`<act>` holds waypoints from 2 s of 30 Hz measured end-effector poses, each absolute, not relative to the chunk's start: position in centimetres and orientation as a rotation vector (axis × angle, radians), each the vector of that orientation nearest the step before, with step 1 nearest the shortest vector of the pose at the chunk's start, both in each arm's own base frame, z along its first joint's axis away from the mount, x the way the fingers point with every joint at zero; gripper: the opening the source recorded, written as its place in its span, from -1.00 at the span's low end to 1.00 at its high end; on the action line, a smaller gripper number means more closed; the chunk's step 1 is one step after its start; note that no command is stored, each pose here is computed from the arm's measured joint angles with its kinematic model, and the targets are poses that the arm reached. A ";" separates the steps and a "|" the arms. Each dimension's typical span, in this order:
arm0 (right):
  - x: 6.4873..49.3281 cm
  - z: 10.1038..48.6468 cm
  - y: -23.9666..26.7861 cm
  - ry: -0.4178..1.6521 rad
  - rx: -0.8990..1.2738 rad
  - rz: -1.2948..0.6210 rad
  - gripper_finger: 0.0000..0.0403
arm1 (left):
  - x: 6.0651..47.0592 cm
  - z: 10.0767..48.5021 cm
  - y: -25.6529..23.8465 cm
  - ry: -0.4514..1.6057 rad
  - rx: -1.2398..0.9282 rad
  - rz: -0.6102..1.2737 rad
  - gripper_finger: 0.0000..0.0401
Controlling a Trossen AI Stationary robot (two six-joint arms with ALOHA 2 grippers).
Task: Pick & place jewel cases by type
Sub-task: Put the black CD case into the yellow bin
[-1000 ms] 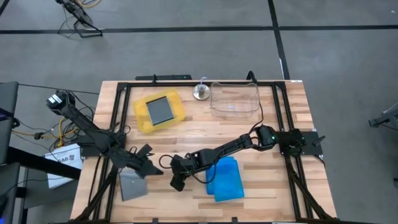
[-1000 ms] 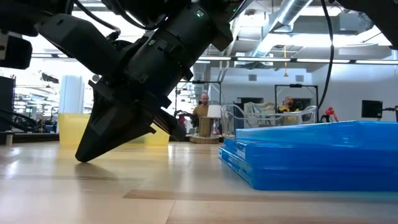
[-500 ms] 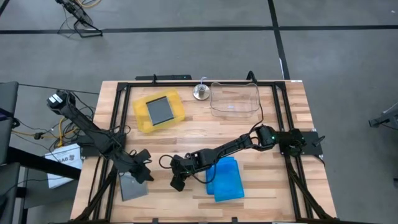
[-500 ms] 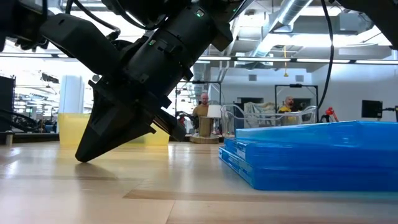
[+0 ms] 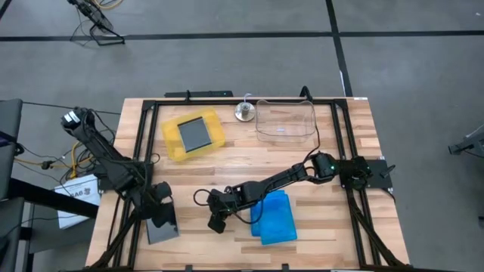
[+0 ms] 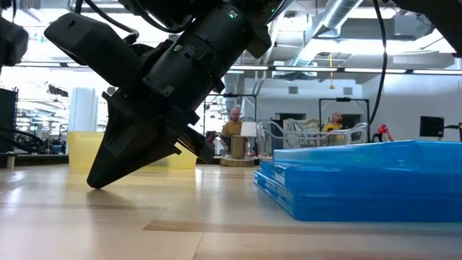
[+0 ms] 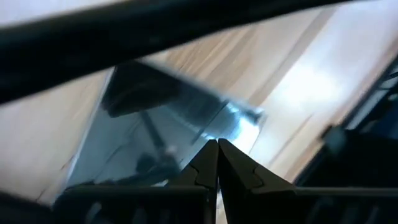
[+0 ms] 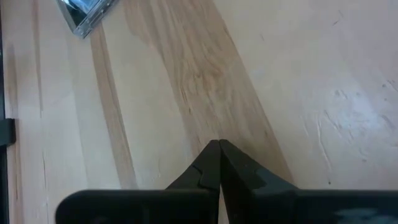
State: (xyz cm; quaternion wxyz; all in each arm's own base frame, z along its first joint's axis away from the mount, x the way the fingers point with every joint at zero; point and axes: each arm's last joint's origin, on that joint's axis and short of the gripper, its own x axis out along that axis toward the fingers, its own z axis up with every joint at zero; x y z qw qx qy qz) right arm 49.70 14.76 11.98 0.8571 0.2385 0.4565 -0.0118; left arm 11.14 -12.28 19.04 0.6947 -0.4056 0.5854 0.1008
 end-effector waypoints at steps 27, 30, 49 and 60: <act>49.6 12.6 14.9 1.015 0.509 0.000 -1.00 | 13.7 13.9 -15.7 1.332 -0.821 0.351 -1.00; 49.8 13.3 15.0 1.005 0.481 0.021 -1.00 | 14.6 13.8 -15.4 1.237 -0.836 0.380 -1.00; 49.4 15.6 14.3 1.124 0.313 0.030 -1.00 | 18.3 14.5 -13.3 1.007 -0.831 0.362 -1.00; 49.4 15.5 14.0 1.130 0.250 0.060 -1.00 | 16.9 18.6 -14.2 1.167 -0.681 0.398 -1.00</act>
